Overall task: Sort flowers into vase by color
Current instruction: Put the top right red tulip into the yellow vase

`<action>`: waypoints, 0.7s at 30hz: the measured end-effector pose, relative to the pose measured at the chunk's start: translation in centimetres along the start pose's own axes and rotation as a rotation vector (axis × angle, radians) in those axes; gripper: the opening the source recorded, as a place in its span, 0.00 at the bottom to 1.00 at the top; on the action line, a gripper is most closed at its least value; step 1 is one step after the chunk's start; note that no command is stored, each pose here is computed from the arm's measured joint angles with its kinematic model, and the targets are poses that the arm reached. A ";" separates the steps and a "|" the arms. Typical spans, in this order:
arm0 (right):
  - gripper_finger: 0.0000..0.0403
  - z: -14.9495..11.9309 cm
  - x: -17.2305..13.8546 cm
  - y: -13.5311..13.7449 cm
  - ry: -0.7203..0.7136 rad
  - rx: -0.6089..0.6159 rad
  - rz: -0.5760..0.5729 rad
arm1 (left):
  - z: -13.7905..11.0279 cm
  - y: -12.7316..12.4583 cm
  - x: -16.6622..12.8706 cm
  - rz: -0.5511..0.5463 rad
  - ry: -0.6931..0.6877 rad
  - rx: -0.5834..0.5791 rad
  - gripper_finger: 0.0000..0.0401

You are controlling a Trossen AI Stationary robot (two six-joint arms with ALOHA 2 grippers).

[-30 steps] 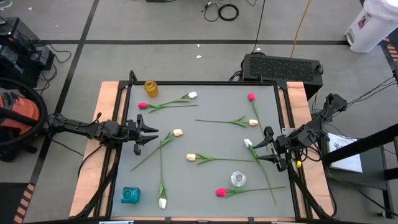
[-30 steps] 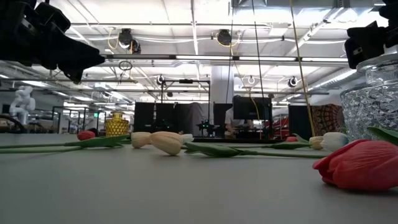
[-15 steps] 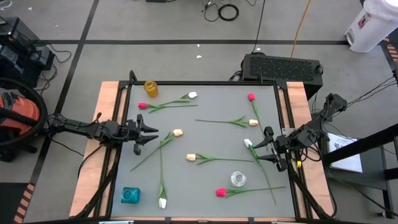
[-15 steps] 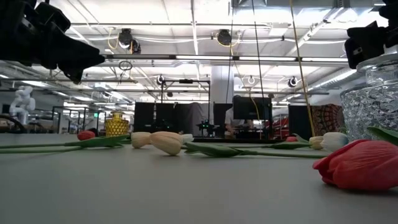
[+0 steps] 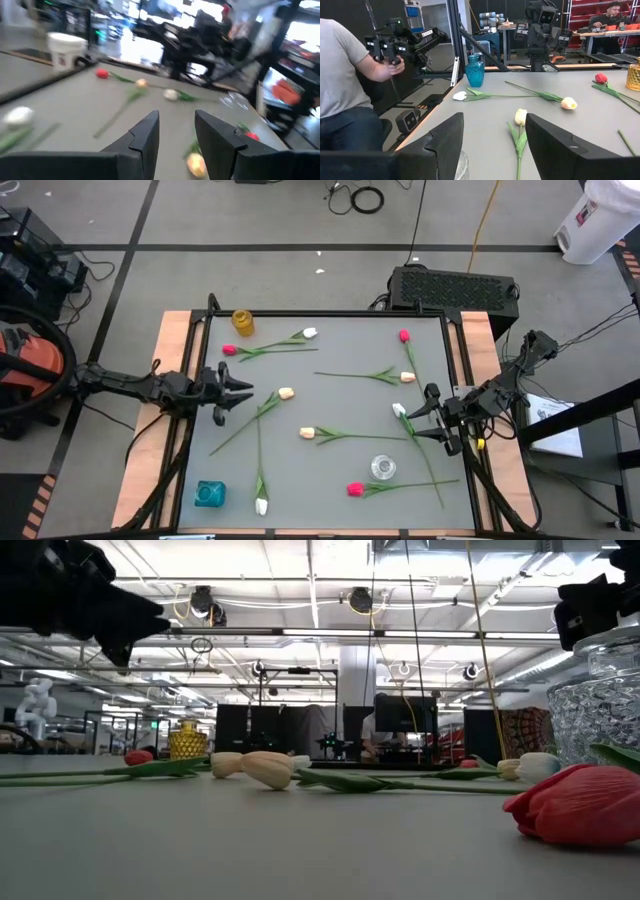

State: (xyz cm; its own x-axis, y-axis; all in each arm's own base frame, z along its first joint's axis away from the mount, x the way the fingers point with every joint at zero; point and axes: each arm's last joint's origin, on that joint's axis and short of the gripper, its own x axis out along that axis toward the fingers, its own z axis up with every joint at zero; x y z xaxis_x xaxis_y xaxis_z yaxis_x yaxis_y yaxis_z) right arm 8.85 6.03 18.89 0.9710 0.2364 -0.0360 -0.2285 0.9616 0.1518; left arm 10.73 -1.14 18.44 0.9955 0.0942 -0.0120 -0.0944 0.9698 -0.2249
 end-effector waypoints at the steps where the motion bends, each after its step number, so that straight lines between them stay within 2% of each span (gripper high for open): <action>1: 0.51 0.0 0.0 0.0 0.000 -0.001 0.000 | 0.3 0.0 0.0 0.037 -0.018 0.001 0.33; 7: 0.51 0.0 0.0 0.0 0.000 0.000 0.000 | 1.2 0.8 -0.3 0.347 -0.109 -0.016 0.33; 13: 0.51 0.0 0.0 0.0 0.000 0.000 0.000 | 1.2 1.5 -0.5 0.626 -0.190 -0.114 0.33; 16: 0.51 0.0 0.0 0.0 0.000 0.000 0.000 | 1.1 1.7 -0.5 0.696 -0.216 -0.159 0.33; 21: 0.51 0.0 0.0 0.0 0.000 0.000 0.000 | 0.5 1.8 -0.4 0.706 -0.229 -0.282 0.33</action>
State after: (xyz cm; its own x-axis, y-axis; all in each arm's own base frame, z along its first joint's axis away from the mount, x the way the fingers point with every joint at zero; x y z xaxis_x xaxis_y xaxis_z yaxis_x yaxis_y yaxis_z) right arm 8.85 6.03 18.89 0.9710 0.2363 -0.0357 -0.2285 0.9616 0.1519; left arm 10.20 0.66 18.58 0.6712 0.7396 -0.0498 -0.6665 0.5726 -0.4774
